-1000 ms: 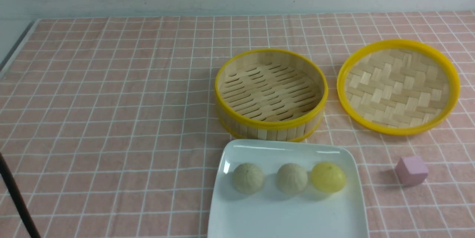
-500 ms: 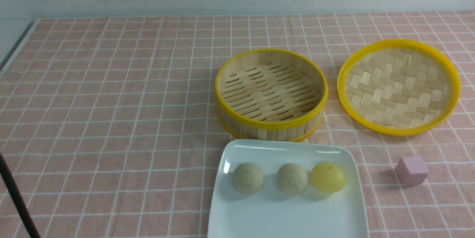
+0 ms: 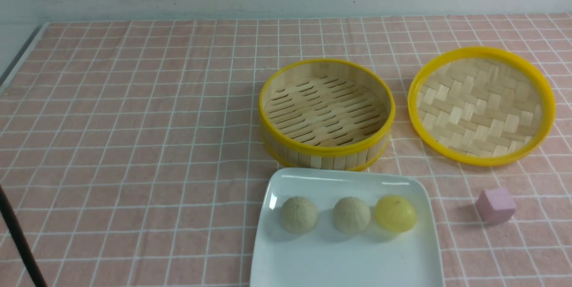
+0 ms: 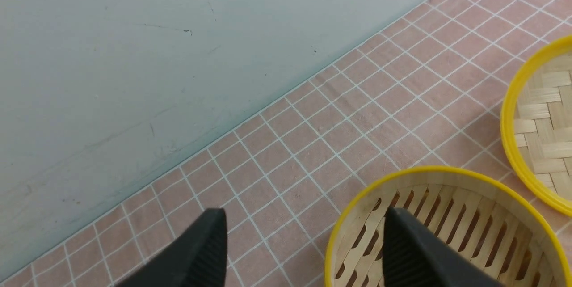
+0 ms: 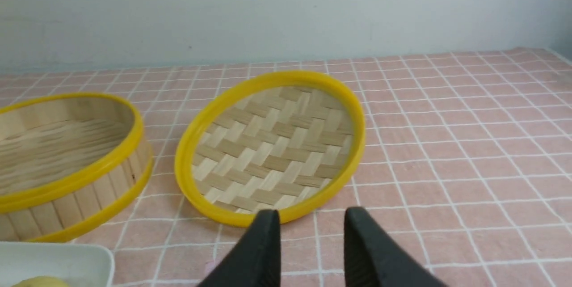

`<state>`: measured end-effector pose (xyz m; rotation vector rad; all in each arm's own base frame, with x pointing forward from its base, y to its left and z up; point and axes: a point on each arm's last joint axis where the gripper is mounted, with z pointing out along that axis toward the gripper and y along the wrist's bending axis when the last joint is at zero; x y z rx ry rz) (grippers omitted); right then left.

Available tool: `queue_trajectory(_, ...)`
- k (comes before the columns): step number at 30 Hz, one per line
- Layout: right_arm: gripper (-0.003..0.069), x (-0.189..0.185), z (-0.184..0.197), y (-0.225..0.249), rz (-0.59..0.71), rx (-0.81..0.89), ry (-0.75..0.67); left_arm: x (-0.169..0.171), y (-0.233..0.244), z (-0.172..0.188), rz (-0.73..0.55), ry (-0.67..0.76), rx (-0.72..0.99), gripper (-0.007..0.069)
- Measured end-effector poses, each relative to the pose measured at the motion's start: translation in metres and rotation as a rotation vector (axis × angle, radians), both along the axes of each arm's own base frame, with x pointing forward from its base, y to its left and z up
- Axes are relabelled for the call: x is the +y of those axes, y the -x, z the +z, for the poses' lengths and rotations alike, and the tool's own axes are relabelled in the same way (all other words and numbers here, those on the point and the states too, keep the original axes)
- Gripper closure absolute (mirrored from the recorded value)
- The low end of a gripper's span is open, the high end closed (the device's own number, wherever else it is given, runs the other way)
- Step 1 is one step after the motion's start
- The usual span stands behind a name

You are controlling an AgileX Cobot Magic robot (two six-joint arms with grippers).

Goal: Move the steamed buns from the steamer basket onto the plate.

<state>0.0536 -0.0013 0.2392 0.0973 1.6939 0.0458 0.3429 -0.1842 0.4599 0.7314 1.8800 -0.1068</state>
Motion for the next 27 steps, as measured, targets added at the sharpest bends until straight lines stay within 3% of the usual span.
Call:
queue_trajectory(11,0.0423,0.0,-0.055,-0.001,-0.005,0.254,-0.008,-0.001,0.0,0.0,-0.004,0.009,0.006,0.0153)
queue_trajectory(27,0.0423,0.0,-0.068,-0.003,-0.005,0.244,-0.01,-0.003,0.001,0.0,-0.015,0.039,0.021,0.0153)
